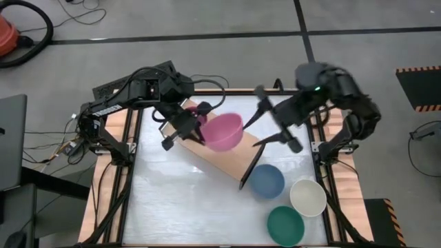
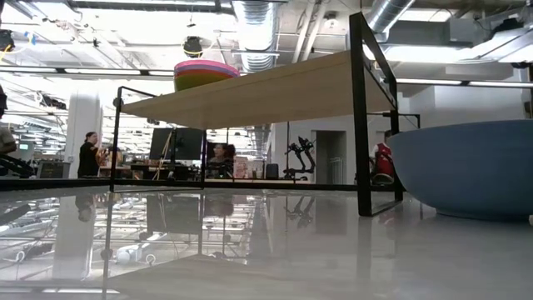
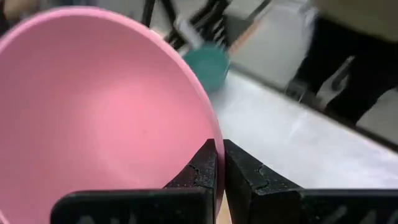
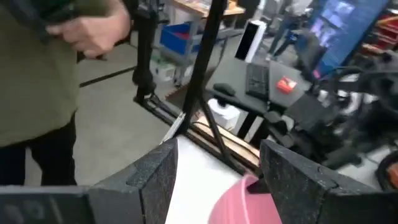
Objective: Place and stack bowls onto a shelf
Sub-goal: Put the large pink bowl on the shelf
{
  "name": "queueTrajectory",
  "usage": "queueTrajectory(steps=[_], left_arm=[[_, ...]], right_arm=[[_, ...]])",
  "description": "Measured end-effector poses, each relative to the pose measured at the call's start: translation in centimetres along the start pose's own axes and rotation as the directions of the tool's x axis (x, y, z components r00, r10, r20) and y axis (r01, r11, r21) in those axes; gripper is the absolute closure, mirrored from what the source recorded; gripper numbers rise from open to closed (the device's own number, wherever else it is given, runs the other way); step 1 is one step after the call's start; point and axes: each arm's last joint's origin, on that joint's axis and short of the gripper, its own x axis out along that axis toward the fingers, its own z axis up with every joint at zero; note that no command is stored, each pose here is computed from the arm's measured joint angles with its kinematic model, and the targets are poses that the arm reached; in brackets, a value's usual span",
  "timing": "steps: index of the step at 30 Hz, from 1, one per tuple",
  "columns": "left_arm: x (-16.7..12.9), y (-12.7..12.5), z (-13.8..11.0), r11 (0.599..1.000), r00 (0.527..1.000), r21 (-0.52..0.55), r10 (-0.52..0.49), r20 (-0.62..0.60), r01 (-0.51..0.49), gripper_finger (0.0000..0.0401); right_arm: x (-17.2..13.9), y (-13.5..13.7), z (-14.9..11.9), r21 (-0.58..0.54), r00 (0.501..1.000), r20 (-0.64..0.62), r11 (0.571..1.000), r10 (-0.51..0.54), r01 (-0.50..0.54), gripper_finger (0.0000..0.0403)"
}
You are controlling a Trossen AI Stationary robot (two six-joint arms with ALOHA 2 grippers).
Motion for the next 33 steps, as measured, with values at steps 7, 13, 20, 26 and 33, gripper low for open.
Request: queueTrajectory(steps=[7, 13, 20, 26, 33], left_arm=[[0.9, 0.9, -0.7, 0.947, 0.922, -0.095, 0.271, -0.278, -0.307, 0.0401], [5.3, 0.5, -0.4, 0.947, 0.891, -0.093, 0.253, -0.377, -0.309, 0.0401], [11.0, 0.6, -2.0, 0.954, 0.825, -0.093, 0.195, -0.530, -0.285, 0.0401], [14.1, 0.5, -3.3, 0.948, 0.798, -0.173, 0.115, -0.591, -0.265, 0.0401], [15.0, -0.1, -3.4, 0.945, 0.798, -0.216, 0.071, -0.599, -0.246, 0.0401]], right_arm=[[-4.9, 0.8, 0.7, 0.018, 0.977, -0.052, 0.978, -0.207, 0.208, 0.0148], [-7.1, 1.6, 1.0, 0.013, 0.967, -0.058, 0.969, -0.247, 0.249, 0.0147], [-8.9, 2.3, 0.8, 0.011, 0.949, -0.103, 0.954, -0.298, 0.301, 0.0147], [-9.6, 2.5, -0.7, 0.076, 0.930, -0.244, 0.951, -0.273, 0.299, 0.0147], [-10.4, 2.4, -2.7, 0.152, 0.865, -0.437, 0.928, -0.246, 0.341, 0.0147]])
